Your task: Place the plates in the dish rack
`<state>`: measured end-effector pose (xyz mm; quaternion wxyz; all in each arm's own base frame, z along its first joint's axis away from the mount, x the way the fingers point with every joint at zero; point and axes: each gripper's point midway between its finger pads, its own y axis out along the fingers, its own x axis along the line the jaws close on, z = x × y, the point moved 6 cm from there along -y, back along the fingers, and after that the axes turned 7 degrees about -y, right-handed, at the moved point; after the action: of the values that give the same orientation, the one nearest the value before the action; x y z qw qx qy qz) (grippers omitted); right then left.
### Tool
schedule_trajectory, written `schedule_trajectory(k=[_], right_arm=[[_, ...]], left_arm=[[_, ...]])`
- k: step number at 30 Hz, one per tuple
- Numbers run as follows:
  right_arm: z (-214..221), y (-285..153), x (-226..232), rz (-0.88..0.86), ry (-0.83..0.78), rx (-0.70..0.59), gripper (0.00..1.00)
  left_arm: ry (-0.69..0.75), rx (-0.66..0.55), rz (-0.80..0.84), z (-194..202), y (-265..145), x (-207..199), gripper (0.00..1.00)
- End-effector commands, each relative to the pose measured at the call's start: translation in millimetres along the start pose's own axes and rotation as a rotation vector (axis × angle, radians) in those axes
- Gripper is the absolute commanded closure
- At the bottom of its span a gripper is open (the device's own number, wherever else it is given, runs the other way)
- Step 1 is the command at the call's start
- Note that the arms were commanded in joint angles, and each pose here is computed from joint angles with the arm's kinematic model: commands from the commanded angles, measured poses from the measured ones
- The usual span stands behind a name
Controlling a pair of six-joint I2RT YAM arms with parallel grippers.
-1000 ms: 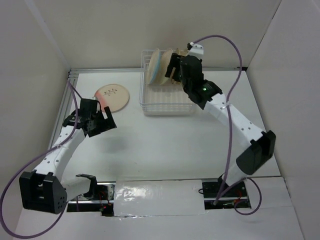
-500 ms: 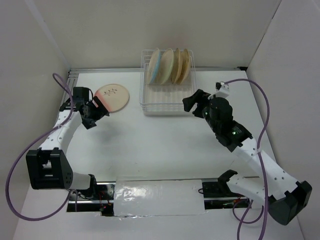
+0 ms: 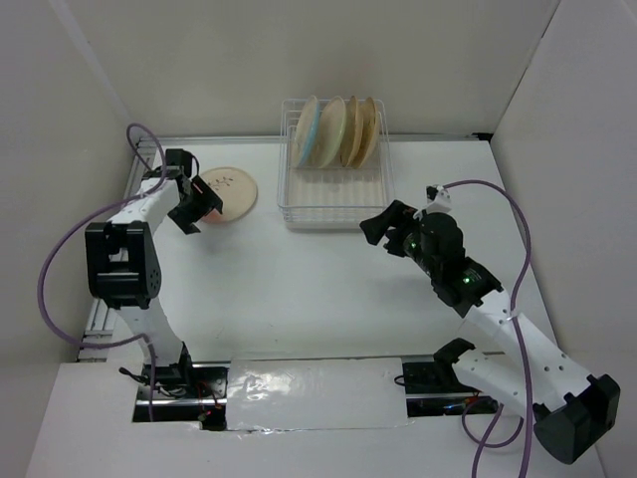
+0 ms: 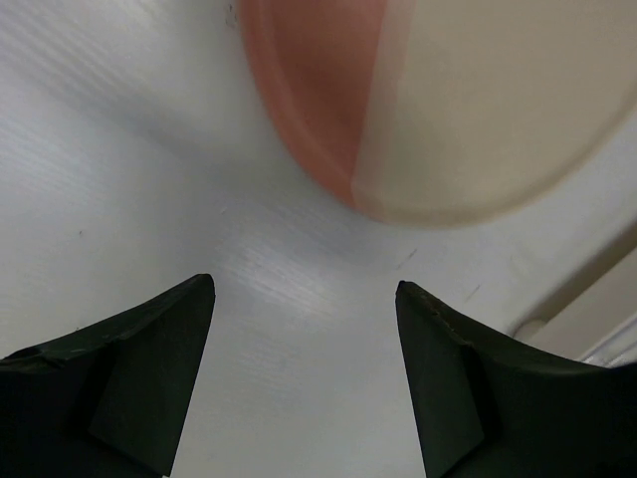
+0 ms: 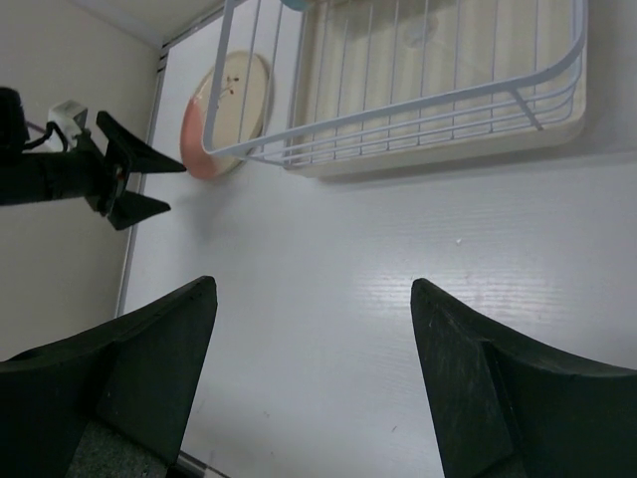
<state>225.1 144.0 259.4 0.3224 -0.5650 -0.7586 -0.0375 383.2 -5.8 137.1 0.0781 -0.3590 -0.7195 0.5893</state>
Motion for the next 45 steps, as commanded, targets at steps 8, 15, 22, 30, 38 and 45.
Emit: schedule_trajectory(k=[8, 15, 22, 30, 38, 45], right_arm=[[3.9, 10.4, 1.6, -0.064, 0.028, 0.024, 0.15], [12.2, 17.0, -3.9, -0.062, 0.039, 0.043, 0.15], [24.0, 19.2, -7.8, -0.070, 0.073, 0.068, 0.15], [36.0, 22.4, -4.1, -0.139, 0.167, 0.106, 0.15], [77.1, 37.4, 19.8, -0.337, 0.320, 0.277, 0.14], [122.7, 60.8, 62.9, -0.434, 0.353, 0.414, 0.13]], left_arm=[[-0.075, 0.014, -0.080, -25.0, 48.5, -16.6, 0.16], [-0.109, 0.080, -0.155, -20.3, 77.5, -3.1, 0.21], [-0.126, 0.130, -0.206, -1.1, 77.6, 15.8, 0.60], [-0.157, 0.141, -0.216, 11.2, 51.5, 44.5, 1.00], [-0.158, 0.128, -0.203, 30.4, 17.5, 69.9, 1.00], [-0.163, 0.146, -0.166, 49.8, -4.8, 83.2, 1.00]])
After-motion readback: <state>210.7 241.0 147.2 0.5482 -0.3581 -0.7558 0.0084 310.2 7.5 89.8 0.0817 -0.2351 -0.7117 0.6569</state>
